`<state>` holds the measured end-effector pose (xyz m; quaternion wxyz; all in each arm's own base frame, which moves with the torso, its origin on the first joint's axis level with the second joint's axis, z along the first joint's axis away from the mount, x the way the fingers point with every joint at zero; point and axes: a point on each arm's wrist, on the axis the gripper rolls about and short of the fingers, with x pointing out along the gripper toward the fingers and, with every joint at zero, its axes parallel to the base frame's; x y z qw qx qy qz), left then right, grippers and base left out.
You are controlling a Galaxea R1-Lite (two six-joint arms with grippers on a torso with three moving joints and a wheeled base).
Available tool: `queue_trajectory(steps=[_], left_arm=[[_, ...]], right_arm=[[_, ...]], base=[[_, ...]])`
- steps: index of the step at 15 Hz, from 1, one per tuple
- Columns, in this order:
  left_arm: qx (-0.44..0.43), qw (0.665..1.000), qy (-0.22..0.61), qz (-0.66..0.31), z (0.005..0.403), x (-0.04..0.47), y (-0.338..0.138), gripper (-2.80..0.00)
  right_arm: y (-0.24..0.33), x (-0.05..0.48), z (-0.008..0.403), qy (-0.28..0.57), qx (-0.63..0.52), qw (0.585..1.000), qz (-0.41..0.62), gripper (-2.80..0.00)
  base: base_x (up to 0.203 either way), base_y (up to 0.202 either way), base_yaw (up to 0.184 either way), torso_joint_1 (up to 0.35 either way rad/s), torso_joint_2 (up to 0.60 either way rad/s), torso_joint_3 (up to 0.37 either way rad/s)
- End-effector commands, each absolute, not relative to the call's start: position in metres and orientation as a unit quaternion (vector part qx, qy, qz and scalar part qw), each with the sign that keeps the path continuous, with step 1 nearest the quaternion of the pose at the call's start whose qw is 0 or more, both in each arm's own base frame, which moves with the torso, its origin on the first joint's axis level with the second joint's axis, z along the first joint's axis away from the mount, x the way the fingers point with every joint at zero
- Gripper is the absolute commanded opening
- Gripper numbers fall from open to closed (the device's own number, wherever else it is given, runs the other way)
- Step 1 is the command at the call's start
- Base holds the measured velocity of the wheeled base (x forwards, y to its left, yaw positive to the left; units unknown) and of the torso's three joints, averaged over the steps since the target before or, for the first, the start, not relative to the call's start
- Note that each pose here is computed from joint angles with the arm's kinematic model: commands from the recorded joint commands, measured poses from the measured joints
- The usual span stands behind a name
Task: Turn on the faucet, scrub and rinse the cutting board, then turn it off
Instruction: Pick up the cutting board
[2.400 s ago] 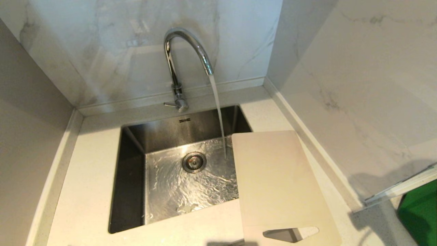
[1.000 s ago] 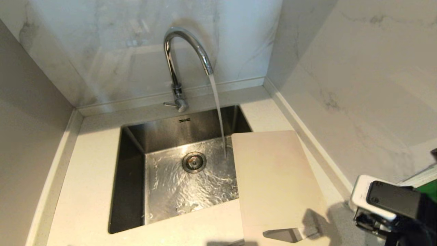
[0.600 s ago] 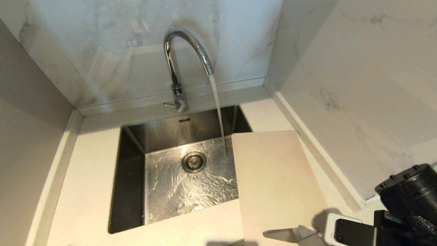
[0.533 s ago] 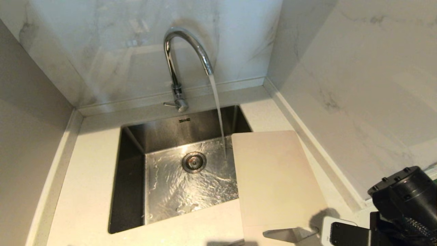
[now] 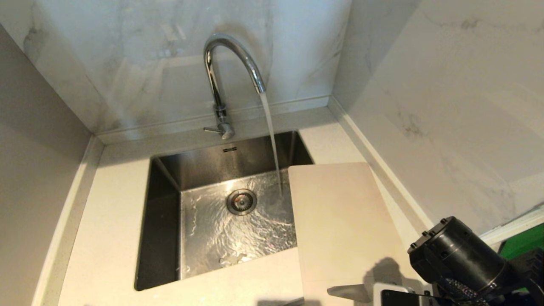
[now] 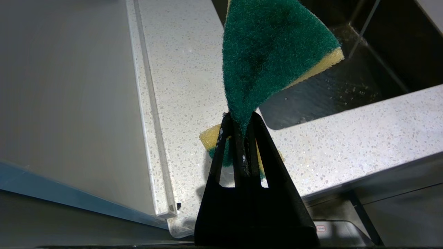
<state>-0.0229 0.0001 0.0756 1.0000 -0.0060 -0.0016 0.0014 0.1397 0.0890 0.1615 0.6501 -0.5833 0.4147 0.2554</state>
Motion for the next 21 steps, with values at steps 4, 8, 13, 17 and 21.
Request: queue_trajectory(steps=[4,8,13,17,21], left_arm=[[-0.007,1.0,-0.002,0.002,0.076,-0.023,0.0,-2.8],[-0.008,1.0,-0.002,0.003,0.076,-0.023,0.0,-2.8],[-0.008,1.0,-0.002,0.002,0.076,-0.023,0.0,-2.8],[-0.008,1.0,-0.002,0.003,0.076,-0.023,0.0,-2.8],[-0.009,1.0,-0.003,0.003,0.076,-0.023,0.0,-2.8]], right_arm=[[0.116,0.15,0.145,0.379,-0.604,0.647,0.271,-2.8],[0.12,0.155,0.133,0.374,-0.6,0.653,0.272,0.0],[0.135,0.162,0.113,0.364,-0.606,0.648,0.283,0.0],[0.137,0.161,0.111,0.365,-0.607,0.645,0.287,0.0],[0.137,0.158,0.098,0.354,-0.589,0.66,0.304,0.0]], base=[[0.0,0.0,0.0,0.0,0.0,0.0],[0.0,0.0,0.0,0.0,0.0,0.0],[0.0,0.0,0.0,0.0,0.0,0.0],[0.0,0.0,0.0,0.0,0.0,0.0],[0.0,0.0,0.0,0.0,0.0,0.0]])
